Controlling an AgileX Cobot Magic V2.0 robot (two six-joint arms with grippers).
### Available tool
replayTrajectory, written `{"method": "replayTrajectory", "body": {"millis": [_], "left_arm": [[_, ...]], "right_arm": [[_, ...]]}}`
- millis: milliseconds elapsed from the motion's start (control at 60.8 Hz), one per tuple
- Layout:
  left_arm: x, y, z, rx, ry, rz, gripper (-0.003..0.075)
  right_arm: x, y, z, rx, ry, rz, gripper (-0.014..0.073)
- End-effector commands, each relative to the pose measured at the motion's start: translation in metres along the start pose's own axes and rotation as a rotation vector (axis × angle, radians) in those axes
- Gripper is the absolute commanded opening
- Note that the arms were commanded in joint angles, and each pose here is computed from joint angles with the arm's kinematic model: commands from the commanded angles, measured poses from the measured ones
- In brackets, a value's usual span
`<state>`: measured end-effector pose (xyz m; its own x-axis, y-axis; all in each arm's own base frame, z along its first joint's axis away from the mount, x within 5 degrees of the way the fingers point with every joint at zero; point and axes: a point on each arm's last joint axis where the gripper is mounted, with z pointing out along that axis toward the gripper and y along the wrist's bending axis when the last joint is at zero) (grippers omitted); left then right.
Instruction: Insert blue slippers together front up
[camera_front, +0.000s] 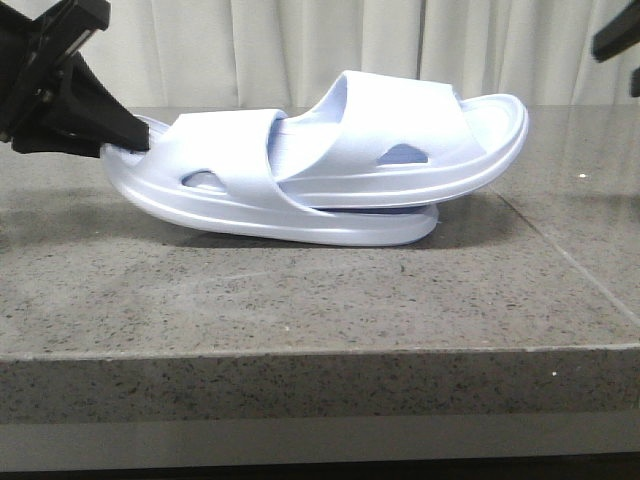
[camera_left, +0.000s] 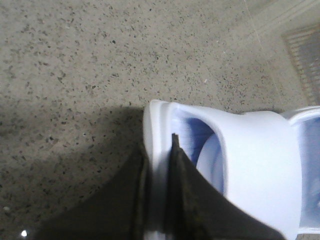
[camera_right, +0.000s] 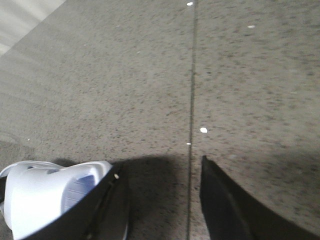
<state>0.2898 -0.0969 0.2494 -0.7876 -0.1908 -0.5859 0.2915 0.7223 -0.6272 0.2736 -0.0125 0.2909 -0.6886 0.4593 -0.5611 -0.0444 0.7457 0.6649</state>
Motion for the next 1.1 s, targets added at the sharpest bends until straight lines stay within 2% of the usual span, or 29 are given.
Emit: {"method": "replayTrajectory", "body": {"millis": [0, 99, 263, 592, 691, 839, 904, 954, 1085], "left_arm": [[-0.011, -0.017, -0.009, 0.067, -0.066, -0.018, -0.0020], [-0.012, -0.022, -0.007, 0.081, -0.090, -0.053, -0.0020], [-0.010, -0.027, 0.000, 0.025, -0.122, -0.046, -0.0020], [-0.011, -0.025, 0.001, -0.005, -0.139, -0.043, -0.0015], [-0.011, -0.025, 0.001, -0.009, -0.140, -0.042, 0.0071], [-0.011, -0.025, 0.001, -0.013, -0.135, -0.031, 0.0335], [-0.011, -0.023, -0.001, -0.023, -0.132, -0.012, 0.0411], [-0.012, -0.022, -0.003, -0.029, -0.130, 0.003, 0.0433], [-0.017, -0.021, -0.020, -0.051, -0.155, 0.058, 0.0429]], "right_arm": [[-0.008, 0.008, -0.016, -0.047, -0.036, -0.011, 0.0375], [-0.008, 0.007, -0.017, -0.045, -0.038, -0.011, 0.0375], [-0.008, 0.008, -0.016, -0.046, -0.037, -0.012, 0.0375], [-0.008, 0.008, -0.016, -0.050, -0.032, -0.045, 0.0375], [-0.007, 0.008, -0.016, -0.054, -0.028, -0.046, 0.0375], [-0.007, 0.010, -0.017, -0.060, -0.023, -0.073, 0.0375], [-0.006, 0.011, -0.017, -0.070, -0.014, -0.076, 0.0375], [-0.005, 0.011, -0.018, -0.075, -0.010, -0.078, 0.0375], [-0.003, 0.015, -0.023, -0.070, -0.011, -0.124, 0.0375]]}}
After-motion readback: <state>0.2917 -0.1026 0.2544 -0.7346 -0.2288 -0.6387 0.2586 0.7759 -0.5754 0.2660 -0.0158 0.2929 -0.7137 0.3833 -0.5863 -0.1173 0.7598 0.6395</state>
